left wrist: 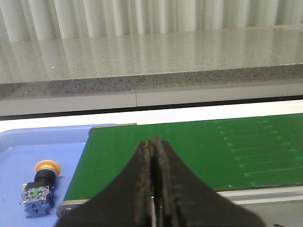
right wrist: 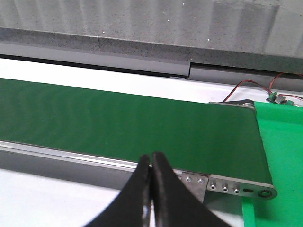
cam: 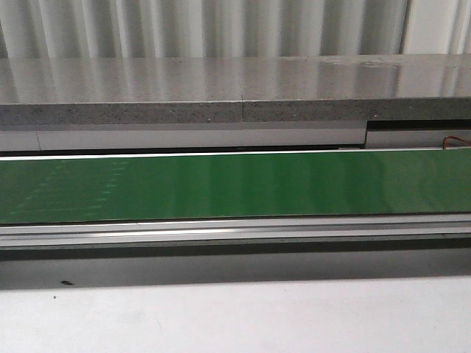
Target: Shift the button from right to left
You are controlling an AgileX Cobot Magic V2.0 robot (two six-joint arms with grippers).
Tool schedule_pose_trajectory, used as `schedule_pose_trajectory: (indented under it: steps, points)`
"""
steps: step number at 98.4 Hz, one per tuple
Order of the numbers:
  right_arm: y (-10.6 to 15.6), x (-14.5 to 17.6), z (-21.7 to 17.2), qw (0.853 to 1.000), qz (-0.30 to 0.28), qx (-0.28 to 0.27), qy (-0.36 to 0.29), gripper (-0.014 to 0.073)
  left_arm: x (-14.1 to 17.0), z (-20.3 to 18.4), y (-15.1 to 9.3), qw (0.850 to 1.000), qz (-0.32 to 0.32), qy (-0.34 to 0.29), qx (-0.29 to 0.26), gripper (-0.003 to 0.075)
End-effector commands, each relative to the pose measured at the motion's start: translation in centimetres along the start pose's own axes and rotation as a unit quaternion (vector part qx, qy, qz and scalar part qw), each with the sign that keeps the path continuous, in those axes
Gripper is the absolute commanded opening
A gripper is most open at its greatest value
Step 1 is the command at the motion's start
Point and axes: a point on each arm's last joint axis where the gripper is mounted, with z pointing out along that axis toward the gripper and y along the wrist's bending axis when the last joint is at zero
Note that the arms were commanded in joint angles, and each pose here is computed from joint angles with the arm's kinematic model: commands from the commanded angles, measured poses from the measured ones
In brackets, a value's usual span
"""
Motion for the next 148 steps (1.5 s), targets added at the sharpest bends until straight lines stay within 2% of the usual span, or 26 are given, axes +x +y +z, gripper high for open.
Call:
schedule_pose_trajectory:
  steps: [1,16,32,43,66,78,148]
  points:
    - [0.0,-1.4,-0.2,0.999,-0.008,0.001,-0.043,-0.006,0.4,0.0,0.0,0.999,-0.01,-0.036,-0.002,-0.002]
    - [-0.1,-1.4,-0.1,0.998,-0.008,0.005,-0.06,-0.006,0.4,0.0,0.0,0.999,-0.01,-0.036,-0.002,-0.0021]
    - [-0.5,-0.9,0.6,0.991,-0.006,0.033,-0.133,-0.006,0.4,0.0,0.0,0.999,-0.01,-0.036,-0.002,-0.002]
    - [-1.0,0.6,1.0,0.984,-0.006,0.062,-0.168,-0.006,0.4,0.0,0.0,0.999,-0.01,-0.036,-0.002,-0.002]
    - [-1.8,5.0,1.5,0.983,0.0,0.113,-0.145,-0.006,0.4,0.0,0.0,0.999,-0.01,-0.036,-0.002,-0.002]
    - [-1.8,5.3,0.9,0.981,-0.007,0.127,-0.147,-0.006,0.4,0.0,0.0,0.999,-0.01,-0.036,-0.002,-0.0021]
    - [-1.8,5.4,1.0,0.981,-0.006,0.126,-0.145,-0.006,0.5,0.0,0.0,0.999,-0.01,-0.033,-0.002,-0.002]
